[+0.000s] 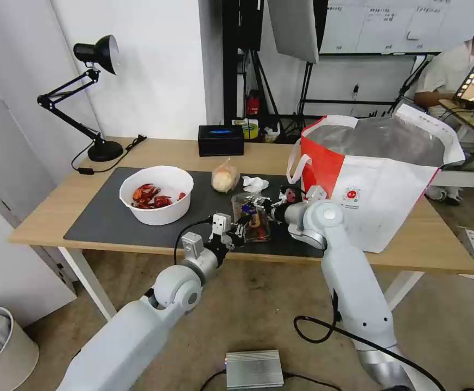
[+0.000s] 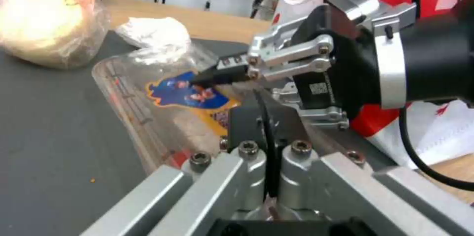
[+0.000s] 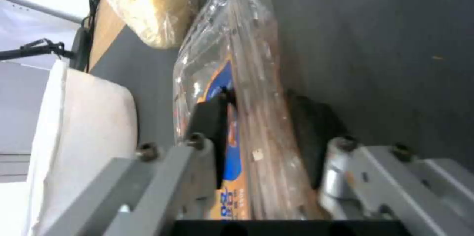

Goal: Pick up the trash from the table and place it into the takeout bag.

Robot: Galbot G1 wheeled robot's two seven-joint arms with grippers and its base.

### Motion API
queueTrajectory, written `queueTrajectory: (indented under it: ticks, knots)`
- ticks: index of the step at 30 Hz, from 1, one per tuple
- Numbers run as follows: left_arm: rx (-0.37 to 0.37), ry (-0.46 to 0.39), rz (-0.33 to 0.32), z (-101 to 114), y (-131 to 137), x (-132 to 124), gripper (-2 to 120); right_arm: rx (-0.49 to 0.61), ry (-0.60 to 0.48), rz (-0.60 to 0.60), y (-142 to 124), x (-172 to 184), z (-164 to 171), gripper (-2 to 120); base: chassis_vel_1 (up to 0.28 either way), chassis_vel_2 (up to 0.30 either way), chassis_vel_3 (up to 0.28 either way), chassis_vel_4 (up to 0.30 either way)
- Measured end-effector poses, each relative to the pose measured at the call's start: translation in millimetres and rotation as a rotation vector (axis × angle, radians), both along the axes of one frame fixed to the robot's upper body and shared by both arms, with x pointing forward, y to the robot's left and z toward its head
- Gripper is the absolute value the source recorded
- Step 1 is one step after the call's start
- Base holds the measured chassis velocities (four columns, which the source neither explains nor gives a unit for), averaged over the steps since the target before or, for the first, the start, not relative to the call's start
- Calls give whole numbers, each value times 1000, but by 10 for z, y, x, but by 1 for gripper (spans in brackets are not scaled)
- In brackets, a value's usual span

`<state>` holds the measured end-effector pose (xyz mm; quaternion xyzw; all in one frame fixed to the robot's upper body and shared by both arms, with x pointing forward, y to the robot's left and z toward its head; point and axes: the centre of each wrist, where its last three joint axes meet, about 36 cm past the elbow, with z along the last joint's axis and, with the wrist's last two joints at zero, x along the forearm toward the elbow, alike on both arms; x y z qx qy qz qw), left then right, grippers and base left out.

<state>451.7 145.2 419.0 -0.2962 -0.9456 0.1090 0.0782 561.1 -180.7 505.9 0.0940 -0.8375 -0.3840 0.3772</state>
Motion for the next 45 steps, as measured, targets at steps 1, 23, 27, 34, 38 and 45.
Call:
queueTrajectory:
  ticks: [1,23,27,34,38,45]
  knots:
    - [0,0,0,0,0,0,0,0,0,0,0,0,0,27,0,0,0,0]
    - [-12,-27,37,52,241,13,0,0,10,-7,-1,-29,-23,0,0,0,0,0]
    - [-8,-35,49,71,304,34,0,1,11,-6,-1,-39,-32,0,0,0,0,0]
    - [12,-40,76,70,531,-28,0,4,5,-3,-2,-53,-30,0,0,0,0,0]
    - [14,-42,94,58,648,-131,0,17,-14,3,-5,-79,6,0,0,0,0,0]
    - [30,-46,124,37,804,-423,12,28,-51,15,-34,-203,53,0,0,0,0,0]
